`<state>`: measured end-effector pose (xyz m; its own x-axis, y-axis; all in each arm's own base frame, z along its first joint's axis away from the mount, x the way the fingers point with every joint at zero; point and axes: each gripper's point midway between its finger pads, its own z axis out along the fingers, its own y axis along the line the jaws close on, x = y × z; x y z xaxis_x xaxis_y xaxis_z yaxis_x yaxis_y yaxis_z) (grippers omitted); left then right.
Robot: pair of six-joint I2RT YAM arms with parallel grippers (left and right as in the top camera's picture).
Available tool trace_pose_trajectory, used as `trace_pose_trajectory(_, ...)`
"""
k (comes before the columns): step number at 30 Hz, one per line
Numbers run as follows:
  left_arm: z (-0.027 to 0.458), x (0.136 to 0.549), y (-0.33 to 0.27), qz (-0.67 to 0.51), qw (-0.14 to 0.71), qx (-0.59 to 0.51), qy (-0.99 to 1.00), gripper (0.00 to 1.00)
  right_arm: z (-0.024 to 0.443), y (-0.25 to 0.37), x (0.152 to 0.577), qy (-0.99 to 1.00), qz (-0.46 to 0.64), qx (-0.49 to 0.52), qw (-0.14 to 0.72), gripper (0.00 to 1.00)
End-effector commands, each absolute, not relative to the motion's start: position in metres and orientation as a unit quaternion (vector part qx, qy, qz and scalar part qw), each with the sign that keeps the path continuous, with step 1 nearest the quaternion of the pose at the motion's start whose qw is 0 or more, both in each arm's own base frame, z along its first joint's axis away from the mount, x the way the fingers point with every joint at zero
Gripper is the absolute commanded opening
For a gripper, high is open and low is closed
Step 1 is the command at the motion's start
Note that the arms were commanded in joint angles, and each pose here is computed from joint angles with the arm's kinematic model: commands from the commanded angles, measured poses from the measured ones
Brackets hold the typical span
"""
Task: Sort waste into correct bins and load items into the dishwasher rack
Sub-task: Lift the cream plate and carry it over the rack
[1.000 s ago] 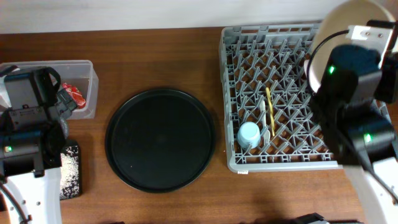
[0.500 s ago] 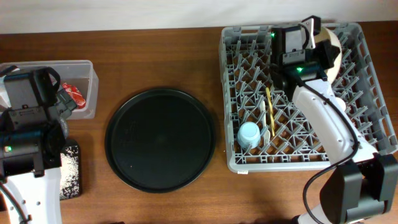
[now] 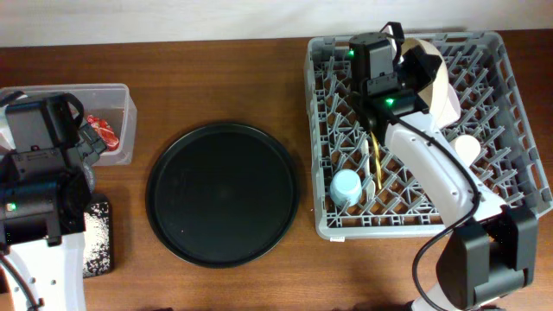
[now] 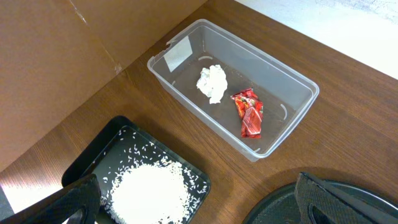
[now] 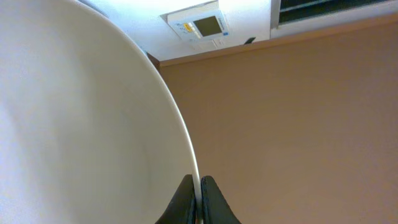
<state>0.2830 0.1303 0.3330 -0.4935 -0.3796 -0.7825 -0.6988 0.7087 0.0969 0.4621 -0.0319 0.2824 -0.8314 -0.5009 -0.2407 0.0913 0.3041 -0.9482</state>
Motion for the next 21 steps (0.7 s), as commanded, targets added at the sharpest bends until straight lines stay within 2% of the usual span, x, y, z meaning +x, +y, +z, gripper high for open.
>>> trace_pose_trajectory(1, 0.338, 0.281, 0.132, 0.209, 0.394, -0.33, 0.832, 0.99, 0.286, -0.034, 0.461, 0.761, -0.583, -0.135, 0.25, 0.04)
trace_pose_trajectory(8, 0.338, 0.281, 0.133, 0.209, 0.394, -0.33, 0.832, 0.99, 0.243, -0.035, 0.452, 0.77, -0.575, -0.17, 0.217, 0.04)
trace_pose_trajectory(21, 0.338, 0.281, 0.132, 0.209, 0.394, -0.33, 0.832, 0.99, 0.248, 0.025, 0.455, 0.754, -0.564, -0.211, 0.263, 0.04)
